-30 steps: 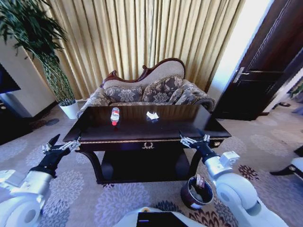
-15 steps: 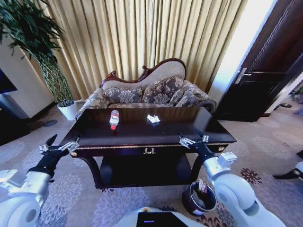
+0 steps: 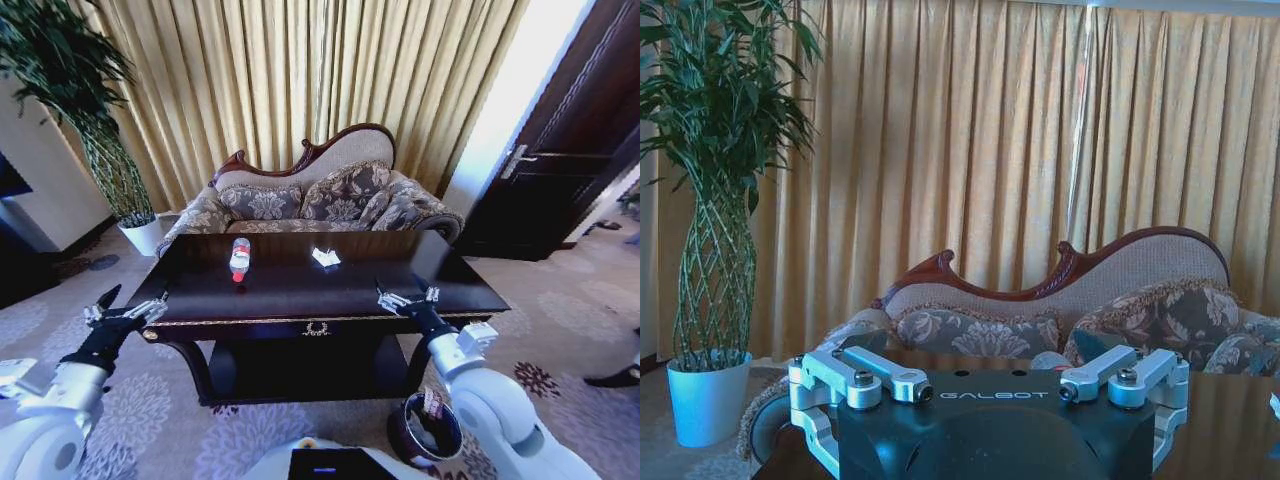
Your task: Move to the front of the table and place the trash on the table into the trash bin.
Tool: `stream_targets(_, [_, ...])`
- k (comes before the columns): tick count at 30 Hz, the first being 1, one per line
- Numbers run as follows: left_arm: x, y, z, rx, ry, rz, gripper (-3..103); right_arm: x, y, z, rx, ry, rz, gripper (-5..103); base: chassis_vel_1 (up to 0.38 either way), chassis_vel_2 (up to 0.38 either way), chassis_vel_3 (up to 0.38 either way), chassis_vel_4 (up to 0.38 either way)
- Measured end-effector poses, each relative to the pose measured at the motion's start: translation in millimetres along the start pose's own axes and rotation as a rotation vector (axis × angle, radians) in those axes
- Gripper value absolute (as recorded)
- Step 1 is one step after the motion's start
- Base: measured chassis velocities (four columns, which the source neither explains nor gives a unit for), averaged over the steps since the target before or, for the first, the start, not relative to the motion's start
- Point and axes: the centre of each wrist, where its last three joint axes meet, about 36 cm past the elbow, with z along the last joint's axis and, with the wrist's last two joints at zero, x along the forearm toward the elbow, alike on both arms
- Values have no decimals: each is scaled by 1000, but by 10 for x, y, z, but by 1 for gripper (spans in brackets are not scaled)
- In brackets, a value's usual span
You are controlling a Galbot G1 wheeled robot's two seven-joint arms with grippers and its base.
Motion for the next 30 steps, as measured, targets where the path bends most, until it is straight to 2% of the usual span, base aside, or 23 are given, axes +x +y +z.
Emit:
stream_targets(13, [8, -9, 21, 31, 2, 21, 100, -107, 44, 0, -15, 15, -66, 100, -4, 3, 2, -4])
stream_targets(22, [45, -3, 52, 30, 25, 14, 100, -589, -156, -162, -37, 135, -135, 100, 0, 0, 0, 0])
stream_targets(25, [54, -2, 60, 27, 17, 14, 100, -942, -315, -167, -36, 209, -146, 100, 0, 0, 0, 0])
stream_targets(30, [68, -2, 73, 26, 25, 5, 100, -1363, -349, -429, -32, 237, -184, 100, 0, 0, 0, 0])
